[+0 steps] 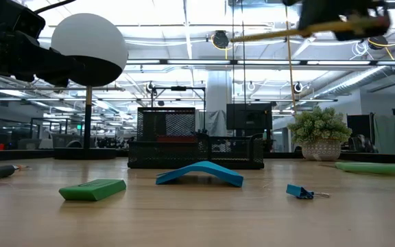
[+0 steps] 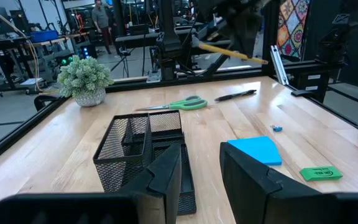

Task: Pick and place office supplies into organizer
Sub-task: Put the yellow pencil into the black desk organizer

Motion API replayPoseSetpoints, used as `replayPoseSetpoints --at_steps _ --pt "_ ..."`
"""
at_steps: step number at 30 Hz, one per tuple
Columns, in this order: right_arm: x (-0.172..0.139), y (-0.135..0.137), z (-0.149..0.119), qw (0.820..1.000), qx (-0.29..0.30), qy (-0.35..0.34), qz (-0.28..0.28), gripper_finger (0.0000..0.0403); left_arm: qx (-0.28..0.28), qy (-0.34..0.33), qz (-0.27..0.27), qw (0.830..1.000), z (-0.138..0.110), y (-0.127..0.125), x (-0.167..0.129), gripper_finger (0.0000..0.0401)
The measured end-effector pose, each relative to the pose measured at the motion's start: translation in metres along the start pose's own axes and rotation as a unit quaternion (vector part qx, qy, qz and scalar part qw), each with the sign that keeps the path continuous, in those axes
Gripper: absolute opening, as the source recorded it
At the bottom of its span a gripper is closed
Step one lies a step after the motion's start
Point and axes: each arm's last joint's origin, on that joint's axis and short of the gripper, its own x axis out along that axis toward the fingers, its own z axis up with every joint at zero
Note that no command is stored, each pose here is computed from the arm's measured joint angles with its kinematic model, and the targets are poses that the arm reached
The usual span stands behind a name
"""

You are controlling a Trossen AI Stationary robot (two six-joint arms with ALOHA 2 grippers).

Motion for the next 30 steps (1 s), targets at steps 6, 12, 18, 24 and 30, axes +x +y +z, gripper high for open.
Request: replayPoseSetpoints --at_steps 6,12,18,24,30 --pt "-0.001 0.016 0.019 0.995 0.006 -0.036 0.096 0.0 0.0 0.0 0.0 1.0 0.0 0.0 0.0 0.0115" --pt "-0.003 0.025 0.037 0.985 0.023 -0.069 0.159 0.0 0.0 0.0 0.0 1.0 0.0 0.0 0.0 0.0115" --pt "-0.007 0.031 0.055 0.972 0.038 -0.101 0.207 0.0 0.014 0.0 0.001 1.0 0.0 0.0 0.0 0.0115" --pt "-0.011 0.035 0.069 0.958 0.044 -0.128 0.251 0.0 0.011 0.0 0.001 1.0 0.0 0.0 0.0 0.0115" --pt "-0.015 0.037 0.08 0.946 0.057 -0.151 0.281 0.0 -0.06 -0.002 0.0 0.998 0.0 0.0 0.0 0.0115"
